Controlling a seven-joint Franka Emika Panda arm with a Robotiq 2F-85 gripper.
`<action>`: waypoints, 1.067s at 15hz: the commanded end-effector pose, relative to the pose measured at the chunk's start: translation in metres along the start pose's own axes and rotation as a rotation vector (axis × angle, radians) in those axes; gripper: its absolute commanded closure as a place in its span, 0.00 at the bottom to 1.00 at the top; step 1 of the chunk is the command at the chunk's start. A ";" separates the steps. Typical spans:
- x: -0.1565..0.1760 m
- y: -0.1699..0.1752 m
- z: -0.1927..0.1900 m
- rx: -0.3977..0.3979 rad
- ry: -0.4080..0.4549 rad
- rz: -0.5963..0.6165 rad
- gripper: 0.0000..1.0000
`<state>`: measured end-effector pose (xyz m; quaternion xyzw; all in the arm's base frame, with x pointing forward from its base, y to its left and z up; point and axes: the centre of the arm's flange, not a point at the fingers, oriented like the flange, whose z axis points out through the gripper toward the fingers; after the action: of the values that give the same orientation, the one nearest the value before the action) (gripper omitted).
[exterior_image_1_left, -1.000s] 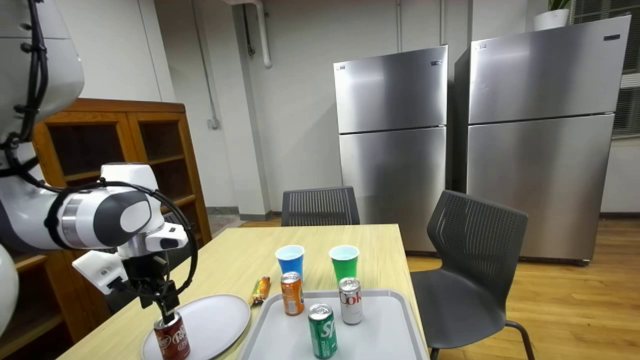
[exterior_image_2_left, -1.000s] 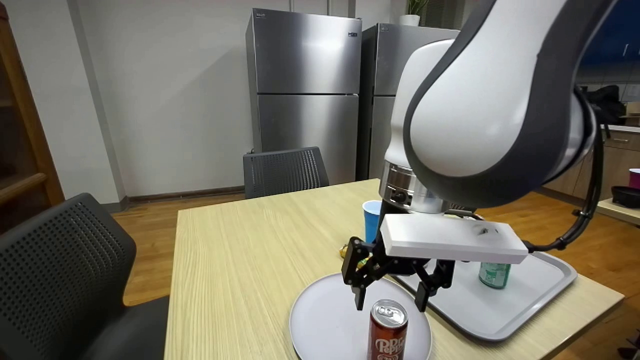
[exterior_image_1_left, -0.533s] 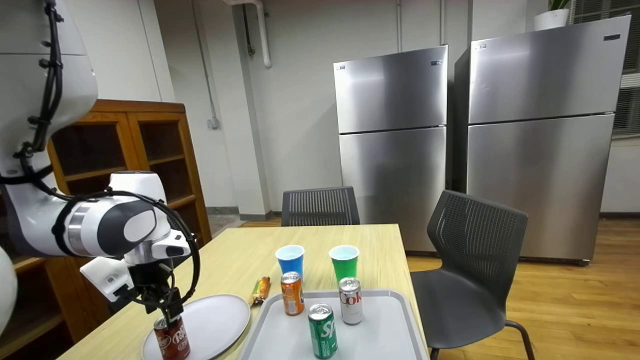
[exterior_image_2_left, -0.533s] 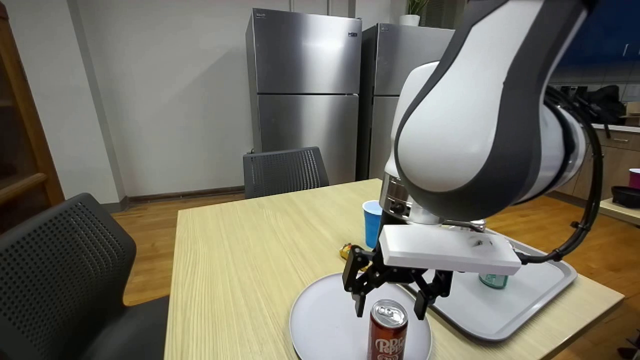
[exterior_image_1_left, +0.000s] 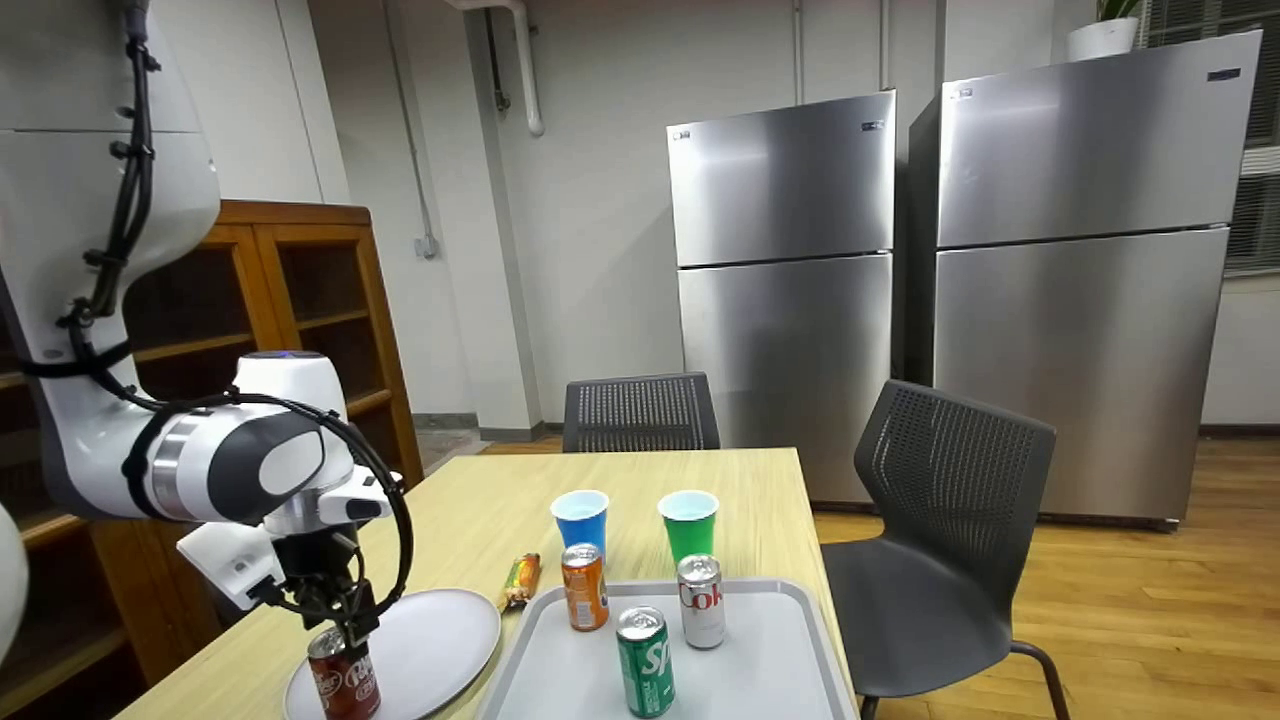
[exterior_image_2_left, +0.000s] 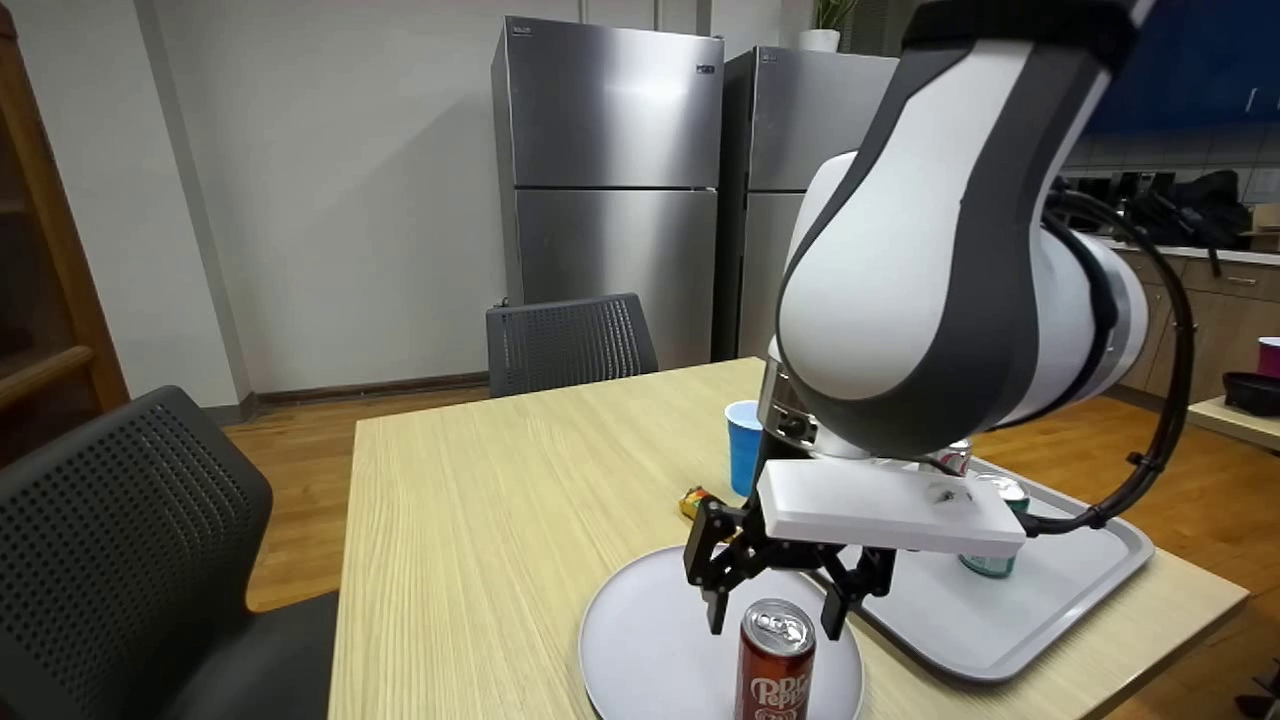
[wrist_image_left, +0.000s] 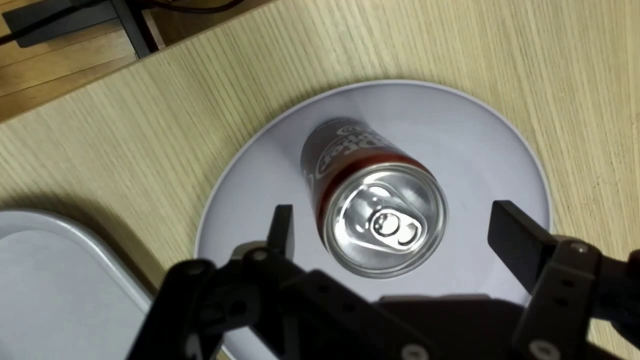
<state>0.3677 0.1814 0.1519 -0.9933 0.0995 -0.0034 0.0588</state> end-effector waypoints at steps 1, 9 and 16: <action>0.004 0.001 0.004 0.022 0.003 -0.017 0.00; 0.004 0.003 0.003 0.021 0.005 -0.028 0.26; 0.002 0.003 0.002 0.022 0.005 -0.034 0.61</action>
<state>0.3697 0.1810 0.1476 -0.9942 0.0892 -0.0032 0.0603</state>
